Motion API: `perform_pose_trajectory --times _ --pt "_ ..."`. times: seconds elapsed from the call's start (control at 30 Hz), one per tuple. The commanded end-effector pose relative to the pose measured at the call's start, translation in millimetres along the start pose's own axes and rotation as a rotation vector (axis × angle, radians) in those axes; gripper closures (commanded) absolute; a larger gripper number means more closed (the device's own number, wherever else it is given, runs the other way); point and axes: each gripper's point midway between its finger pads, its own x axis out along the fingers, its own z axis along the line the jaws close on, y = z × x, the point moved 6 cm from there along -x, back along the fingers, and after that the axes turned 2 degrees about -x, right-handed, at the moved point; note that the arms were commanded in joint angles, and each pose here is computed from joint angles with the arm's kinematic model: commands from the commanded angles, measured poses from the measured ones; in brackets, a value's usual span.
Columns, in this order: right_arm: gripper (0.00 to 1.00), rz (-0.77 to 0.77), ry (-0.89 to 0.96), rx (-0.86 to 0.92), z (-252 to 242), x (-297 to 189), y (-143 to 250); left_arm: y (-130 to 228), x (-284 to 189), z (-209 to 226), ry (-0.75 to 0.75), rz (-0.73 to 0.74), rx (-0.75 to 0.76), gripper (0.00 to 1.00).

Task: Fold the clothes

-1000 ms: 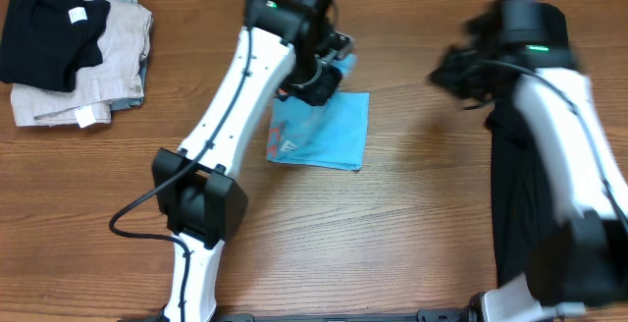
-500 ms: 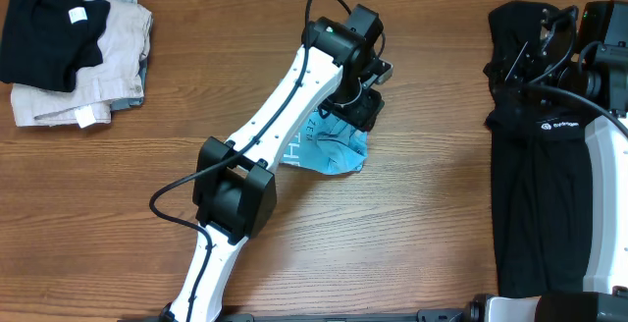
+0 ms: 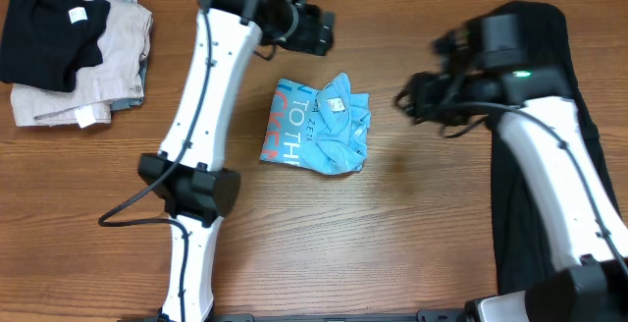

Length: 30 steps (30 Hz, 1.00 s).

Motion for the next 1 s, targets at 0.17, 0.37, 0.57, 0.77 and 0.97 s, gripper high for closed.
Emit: perform_pose_trajectory --times 0.17,0.37,0.57,0.77,0.97 --pt "0.39 0.168 0.175 -0.388 67 105 44 -3 -17 46 -0.042 -0.016 -0.12 0.09" --pt "0.38 0.25 0.26 -0.549 79 164 72 -2 -21 57 -0.054 -0.01 -0.137 0.08" --pt "0.39 0.209 0.379 -0.568 66 183 64 1 -21 59 -0.077 0.001 -0.118 0.07" --pt "0.39 0.136 0.445 -0.539 51 180 42 2 -20 59 -0.08 0.006 -0.119 0.07" --pt "0.72 0.143 0.425 -0.495 40 178 35 2 -20 59 -0.08 0.006 -0.119 0.06"
